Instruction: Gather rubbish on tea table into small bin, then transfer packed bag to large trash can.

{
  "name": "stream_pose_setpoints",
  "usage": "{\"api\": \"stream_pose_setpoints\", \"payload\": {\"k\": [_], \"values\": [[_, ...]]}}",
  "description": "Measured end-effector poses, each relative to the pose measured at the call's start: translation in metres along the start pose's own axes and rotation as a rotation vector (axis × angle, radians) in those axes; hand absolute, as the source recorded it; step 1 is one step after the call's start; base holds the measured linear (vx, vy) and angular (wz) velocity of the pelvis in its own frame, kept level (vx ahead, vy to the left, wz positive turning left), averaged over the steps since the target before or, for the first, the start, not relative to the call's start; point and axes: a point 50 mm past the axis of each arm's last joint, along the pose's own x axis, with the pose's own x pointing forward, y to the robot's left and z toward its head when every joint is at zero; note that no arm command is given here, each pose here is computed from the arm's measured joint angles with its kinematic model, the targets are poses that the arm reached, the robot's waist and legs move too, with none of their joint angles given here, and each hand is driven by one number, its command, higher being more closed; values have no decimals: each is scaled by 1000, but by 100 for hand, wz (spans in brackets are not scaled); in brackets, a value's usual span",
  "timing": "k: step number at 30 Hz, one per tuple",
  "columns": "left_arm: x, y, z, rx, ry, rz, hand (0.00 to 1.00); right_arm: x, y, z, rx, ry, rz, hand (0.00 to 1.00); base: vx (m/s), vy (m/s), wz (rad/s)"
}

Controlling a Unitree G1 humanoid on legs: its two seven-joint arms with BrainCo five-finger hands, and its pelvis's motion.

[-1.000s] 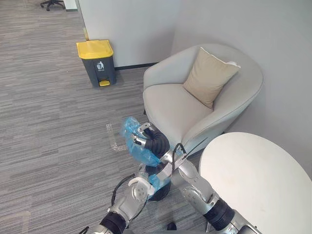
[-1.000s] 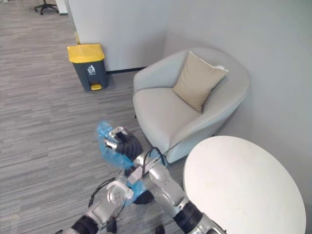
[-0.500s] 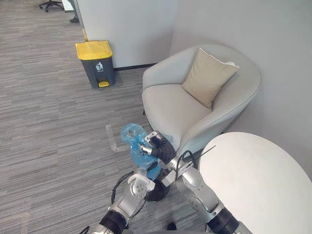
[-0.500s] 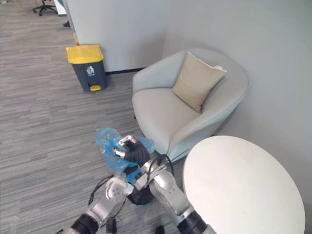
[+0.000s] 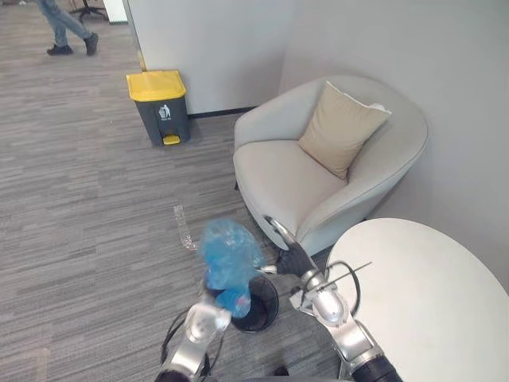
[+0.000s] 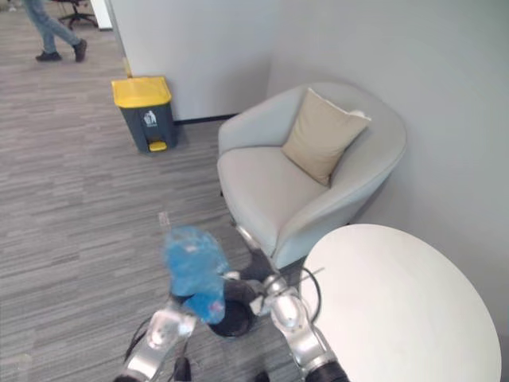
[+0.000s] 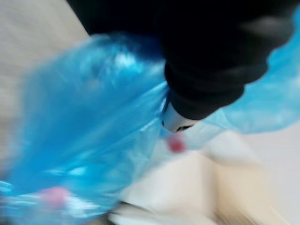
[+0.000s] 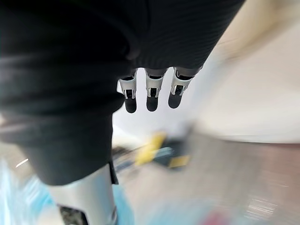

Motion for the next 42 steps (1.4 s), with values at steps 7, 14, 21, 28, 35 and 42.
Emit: {"api": "stream_pose_setpoints", "payload": {"k": [7,14,21,28,35,42], "values": [[-9,-2,-17,-27,66,-21,100,-6,-3,-19,48,90,-27,0,14,5,0],[-11,-1,-31,-13,128,-21,100,-11,1,-45,144,224,-45,0,66,2,-3],[-15,-8,-43,-14,185,-54,100,-15,0,-63,171,325,-59,0,5,2,-1],[-18,-12,-53,-10,236,-66,100,-25,0,-83,180,430,-75,0,-3,1,-1],[-16,-11,-54,-3,250,-67,100,-29,-3,-94,177,507,-107,0,16,5,-14],[-6,-10,-44,-17,230,-53,100,-11,-7,-81,163,480,-115,0,-24,27,-35]]}}
